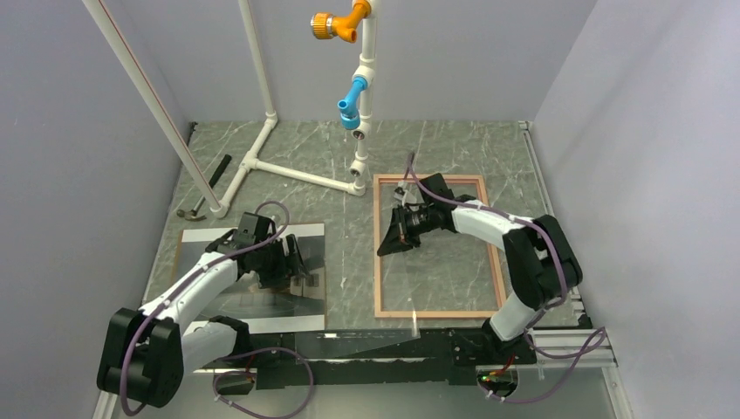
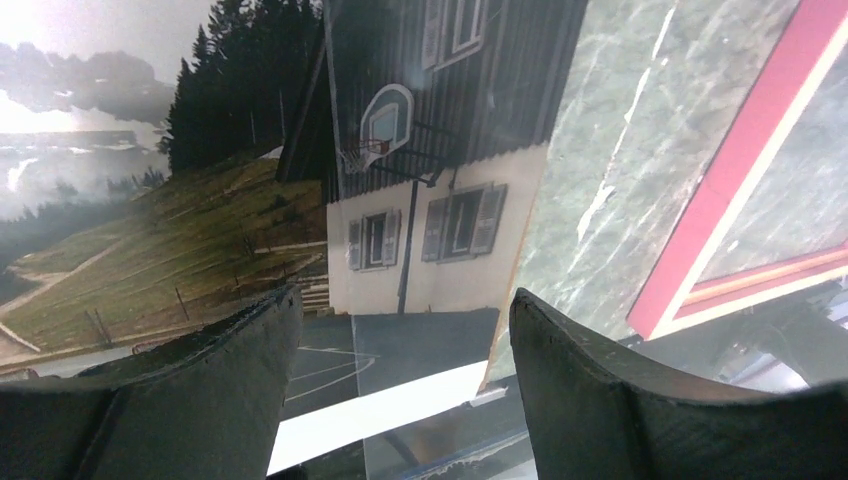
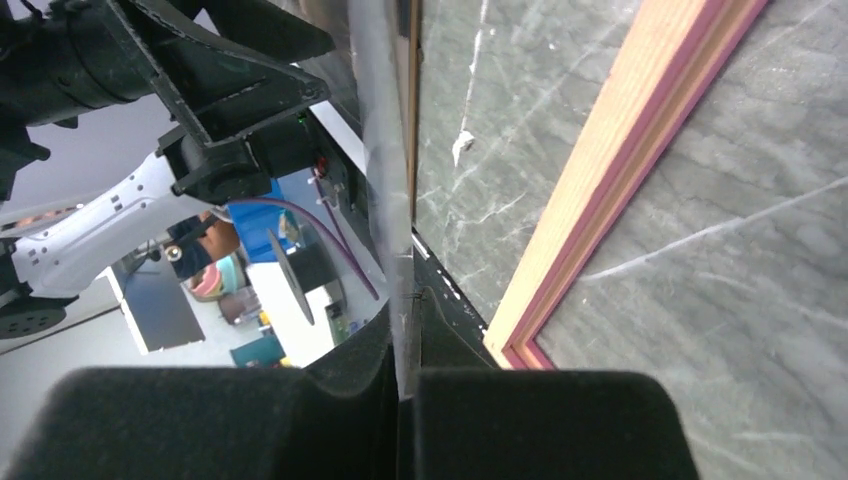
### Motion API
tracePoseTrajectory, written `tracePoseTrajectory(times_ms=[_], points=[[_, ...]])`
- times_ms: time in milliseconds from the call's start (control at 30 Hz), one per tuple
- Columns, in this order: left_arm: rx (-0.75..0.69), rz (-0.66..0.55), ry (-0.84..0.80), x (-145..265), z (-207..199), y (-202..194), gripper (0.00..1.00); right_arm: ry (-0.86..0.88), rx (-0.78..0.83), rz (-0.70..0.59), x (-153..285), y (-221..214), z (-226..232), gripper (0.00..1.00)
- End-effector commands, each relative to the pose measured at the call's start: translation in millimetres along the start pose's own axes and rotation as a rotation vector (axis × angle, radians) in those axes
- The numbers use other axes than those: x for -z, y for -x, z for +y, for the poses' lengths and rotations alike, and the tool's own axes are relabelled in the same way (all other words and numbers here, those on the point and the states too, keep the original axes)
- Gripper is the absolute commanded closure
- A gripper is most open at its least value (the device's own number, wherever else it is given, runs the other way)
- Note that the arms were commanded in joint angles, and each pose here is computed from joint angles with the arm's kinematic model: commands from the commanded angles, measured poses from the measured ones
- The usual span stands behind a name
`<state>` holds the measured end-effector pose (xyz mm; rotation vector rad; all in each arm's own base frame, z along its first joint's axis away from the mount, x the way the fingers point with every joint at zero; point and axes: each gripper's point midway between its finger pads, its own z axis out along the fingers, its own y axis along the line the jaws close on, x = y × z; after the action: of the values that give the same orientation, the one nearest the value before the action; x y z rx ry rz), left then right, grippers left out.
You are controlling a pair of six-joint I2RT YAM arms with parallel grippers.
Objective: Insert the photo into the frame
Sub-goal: Pick up the photo frame item at the center of the board, then adjust the photo frame at the center of the board.
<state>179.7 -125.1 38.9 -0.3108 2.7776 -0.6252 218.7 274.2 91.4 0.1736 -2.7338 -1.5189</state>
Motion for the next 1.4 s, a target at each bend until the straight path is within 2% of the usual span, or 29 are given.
tracePoseTrajectory(times_ms=[0,133,333,700,1000,1233,1367], points=[[-0.025,-0.062,-0.047,18,-18,14,0.2,-0.097,0.061,-0.07,30,8,25,1.0],[-0.041,-0.076,-0.085,23,-30,16,0.2,-0.184,0.05,-0.13,64,7,32,1.0],[-0.097,-0.032,-0.084,17,-46,12,0.19,-0.287,-0.007,-0.255,135,6,37,1.0],[-0.258,0.015,-0.122,5,-118,23,0.22,-0.431,-0.025,-0.491,228,20,69,1.0],[-0.297,0.044,-0.18,-20,-184,5,0.24,-0.425,-0.022,-0.612,264,31,90,1.0],[-0.267,0.069,-0.107,-57,-201,-16,0.27,-0.433,0.005,-0.662,284,33,110,1.0],[-0.257,0.083,-0.094,-75,-206,-22,0.33,-0.436,0.007,-0.697,295,35,114,1.0]])
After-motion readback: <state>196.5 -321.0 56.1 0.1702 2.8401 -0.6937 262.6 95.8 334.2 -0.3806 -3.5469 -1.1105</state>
